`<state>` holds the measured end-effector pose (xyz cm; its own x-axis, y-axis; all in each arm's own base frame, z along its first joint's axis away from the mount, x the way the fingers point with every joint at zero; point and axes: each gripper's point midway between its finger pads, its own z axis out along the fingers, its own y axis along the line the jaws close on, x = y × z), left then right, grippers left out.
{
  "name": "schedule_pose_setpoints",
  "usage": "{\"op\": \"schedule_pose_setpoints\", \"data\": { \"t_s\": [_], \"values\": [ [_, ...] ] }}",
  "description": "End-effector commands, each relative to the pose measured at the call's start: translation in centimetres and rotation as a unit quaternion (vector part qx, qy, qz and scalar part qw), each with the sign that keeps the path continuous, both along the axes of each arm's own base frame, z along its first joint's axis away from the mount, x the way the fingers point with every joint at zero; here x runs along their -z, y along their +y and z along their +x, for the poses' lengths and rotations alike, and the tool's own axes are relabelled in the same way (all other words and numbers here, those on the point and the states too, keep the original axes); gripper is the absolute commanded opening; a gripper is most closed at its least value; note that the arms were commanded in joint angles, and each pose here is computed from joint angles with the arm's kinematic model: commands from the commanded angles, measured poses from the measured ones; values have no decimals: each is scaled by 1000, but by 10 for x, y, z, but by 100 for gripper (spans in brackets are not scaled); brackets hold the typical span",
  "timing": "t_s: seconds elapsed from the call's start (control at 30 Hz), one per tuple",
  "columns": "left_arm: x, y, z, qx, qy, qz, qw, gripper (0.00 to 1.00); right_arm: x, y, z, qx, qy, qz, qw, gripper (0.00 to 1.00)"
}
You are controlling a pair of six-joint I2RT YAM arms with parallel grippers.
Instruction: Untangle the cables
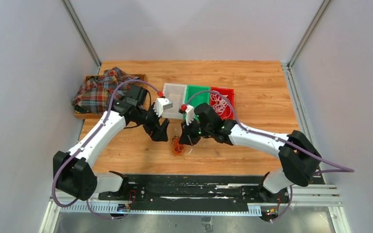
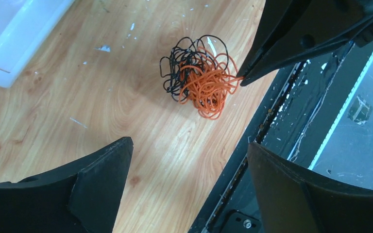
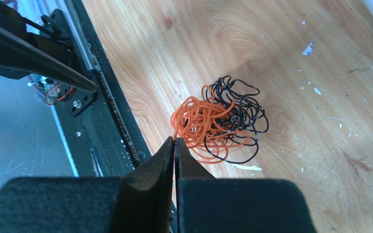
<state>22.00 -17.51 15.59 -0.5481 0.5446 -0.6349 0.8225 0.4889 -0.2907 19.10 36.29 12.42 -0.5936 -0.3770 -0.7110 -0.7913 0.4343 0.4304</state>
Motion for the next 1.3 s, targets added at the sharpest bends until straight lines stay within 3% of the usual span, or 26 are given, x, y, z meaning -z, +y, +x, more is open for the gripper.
{"op": "schedule_pose_setpoints", "data": {
  "t_s": [0.0,0.4,0.8,1.03,1.17,1.27],
  "values": [
    [-6,-9,-2,35,2,-18,999,92,-42,10,2,-16,-4,61,998,1],
    [-59,-22,-27,232,-89,-58,967,90,-93,21,-6,-77,11,152,985,1],
    [-66,-28,-41,275,-117,-78,951,71,-114,35,-18,-141,64,207,966,0],
    [-61,-30,-50,280,-105,-84,951,42,-118,38,-15,-135,65,217,965,1],
    [-57,-26,-44,265,-93,-64,958,14,-117,38,-14,-130,65,216,965,1],
    [-59,-22,-37,251,-98,-43,962,6,-113,37,-14,-127,67,213,966,1]
  ]
}}
